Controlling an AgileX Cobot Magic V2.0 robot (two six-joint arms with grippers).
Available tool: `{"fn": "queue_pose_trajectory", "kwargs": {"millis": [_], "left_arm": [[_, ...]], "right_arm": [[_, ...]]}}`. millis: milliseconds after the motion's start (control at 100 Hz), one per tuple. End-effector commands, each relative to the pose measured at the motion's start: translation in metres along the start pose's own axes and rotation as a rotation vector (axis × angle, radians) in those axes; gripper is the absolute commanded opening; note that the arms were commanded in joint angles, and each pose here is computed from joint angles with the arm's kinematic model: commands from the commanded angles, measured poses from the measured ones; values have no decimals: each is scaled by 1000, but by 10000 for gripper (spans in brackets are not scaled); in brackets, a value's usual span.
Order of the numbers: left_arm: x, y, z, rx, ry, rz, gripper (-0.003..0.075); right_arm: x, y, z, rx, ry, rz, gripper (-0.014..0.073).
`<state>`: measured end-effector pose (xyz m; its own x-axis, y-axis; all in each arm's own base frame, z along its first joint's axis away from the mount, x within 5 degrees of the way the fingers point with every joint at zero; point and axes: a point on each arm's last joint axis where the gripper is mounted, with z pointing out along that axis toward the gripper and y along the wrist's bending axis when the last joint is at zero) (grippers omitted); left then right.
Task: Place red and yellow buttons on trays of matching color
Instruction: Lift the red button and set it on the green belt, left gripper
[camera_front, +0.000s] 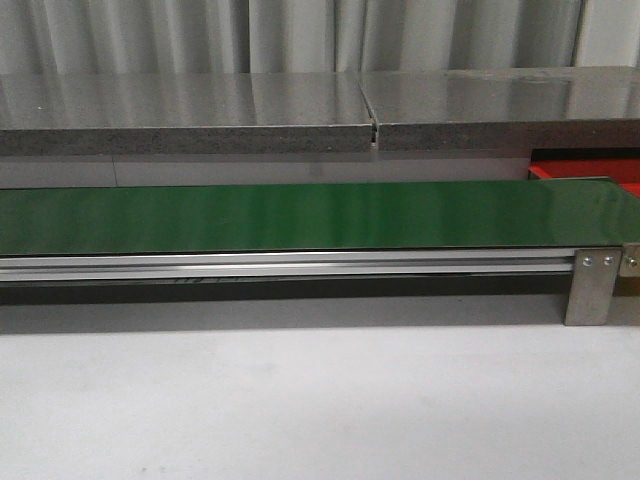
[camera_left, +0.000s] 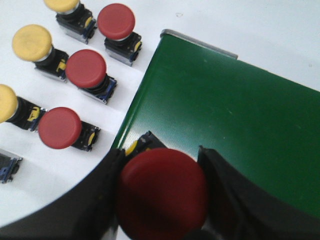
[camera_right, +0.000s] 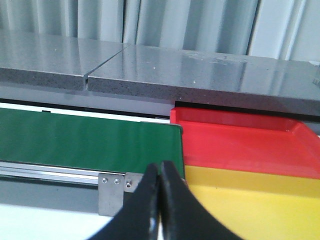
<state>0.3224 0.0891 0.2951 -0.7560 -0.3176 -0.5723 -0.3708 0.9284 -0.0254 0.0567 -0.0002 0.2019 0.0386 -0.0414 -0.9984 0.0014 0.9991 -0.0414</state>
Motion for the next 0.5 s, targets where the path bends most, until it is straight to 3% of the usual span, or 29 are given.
{"fn": "queue_pose_trajectory", "kwargs": {"millis": [0,490], "left_arm": [[-19,-7,-10,34,-95,-7,-19],[-21,-11,39,38,13,-23,-19]], "right_arm": [[-11,1,-2,-9,-100,-16,-68],[-11,1,-2,-9,-100,-16,-68]]}}
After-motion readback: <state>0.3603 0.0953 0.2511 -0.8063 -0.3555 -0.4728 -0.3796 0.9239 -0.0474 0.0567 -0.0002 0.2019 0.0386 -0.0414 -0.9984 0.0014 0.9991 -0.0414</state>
